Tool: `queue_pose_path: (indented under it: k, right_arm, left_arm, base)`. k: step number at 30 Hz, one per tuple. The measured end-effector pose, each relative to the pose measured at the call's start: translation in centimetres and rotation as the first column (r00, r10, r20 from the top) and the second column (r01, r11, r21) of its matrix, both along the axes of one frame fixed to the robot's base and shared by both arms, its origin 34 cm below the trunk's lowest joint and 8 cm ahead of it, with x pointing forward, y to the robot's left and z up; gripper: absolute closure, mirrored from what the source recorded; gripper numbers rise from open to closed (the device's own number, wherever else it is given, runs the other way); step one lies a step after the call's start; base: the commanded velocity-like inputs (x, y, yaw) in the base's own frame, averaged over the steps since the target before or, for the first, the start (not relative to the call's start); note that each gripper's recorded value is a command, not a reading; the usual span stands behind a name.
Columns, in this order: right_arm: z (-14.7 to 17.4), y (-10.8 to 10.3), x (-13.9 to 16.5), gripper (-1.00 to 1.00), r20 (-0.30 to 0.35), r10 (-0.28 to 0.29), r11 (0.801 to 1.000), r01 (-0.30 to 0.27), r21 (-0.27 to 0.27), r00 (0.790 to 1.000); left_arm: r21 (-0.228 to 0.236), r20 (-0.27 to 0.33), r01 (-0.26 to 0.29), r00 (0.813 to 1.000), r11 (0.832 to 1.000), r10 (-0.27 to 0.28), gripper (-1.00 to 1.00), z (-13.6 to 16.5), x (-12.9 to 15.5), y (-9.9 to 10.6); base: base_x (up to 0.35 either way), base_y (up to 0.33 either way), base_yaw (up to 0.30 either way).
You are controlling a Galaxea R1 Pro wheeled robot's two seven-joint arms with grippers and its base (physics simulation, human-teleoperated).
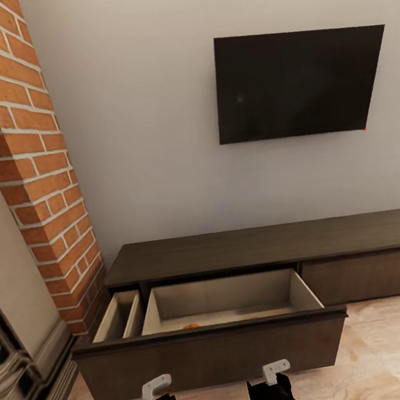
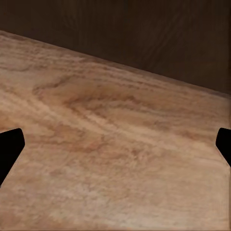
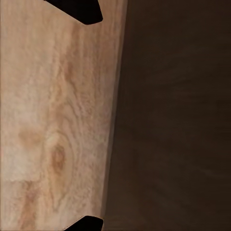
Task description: Place each of the two pumpkins and all three candles from the living room inside a cabinet in the living room (use any cabinet), then make sure every cabinet is closed, and position the cauldron so it is next to a table in the living room.
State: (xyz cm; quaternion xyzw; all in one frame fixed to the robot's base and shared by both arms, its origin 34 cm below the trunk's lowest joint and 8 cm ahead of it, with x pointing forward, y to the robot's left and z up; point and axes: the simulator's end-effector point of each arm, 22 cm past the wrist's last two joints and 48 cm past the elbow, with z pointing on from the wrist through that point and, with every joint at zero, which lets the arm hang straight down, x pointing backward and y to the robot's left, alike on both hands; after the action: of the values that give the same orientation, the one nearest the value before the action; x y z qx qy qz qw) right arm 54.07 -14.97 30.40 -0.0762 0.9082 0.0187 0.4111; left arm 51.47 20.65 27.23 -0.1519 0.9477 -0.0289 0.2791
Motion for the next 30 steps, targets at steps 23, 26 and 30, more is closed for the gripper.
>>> queue_pose_path:
  k: [23, 26, 30]
  right_arm:
    - [0.05, 0.16, 0.04, -1.0, 0.001, 0.004, 1.0, -0.004, 0.001, 1.0]
    - [0.04, 0.26, 0.03, -1.0, 0.0, 0.006, 1.0, -0.006, 0.001, 1.0]
    - [-0.01, 0.32, -0.02, -1.0, -0.002, 0.006, 1.0, -0.006, 0.002, 1.0]
  left_arm:
    - [-0.002, -0.001, -0.003, 1.0, 1.0, 0.003, -1.0, -0.04, -0.05, 0.0]
    - [0.0, 0.0, 0.0, 1.0, 1.0, 0.0, -1.0, -0.02, -0.01, -0.02]
    - [0.0, -0.001, 0.001, 1.0, 1.0, -0.001, -1.0, -0.06, -0.05, -0.03]
  base:
    - [0.312, 0.0, 0.0]
    - [0.191, 0.0, 0.0]
    - [0.046, 0.0, 0.0]
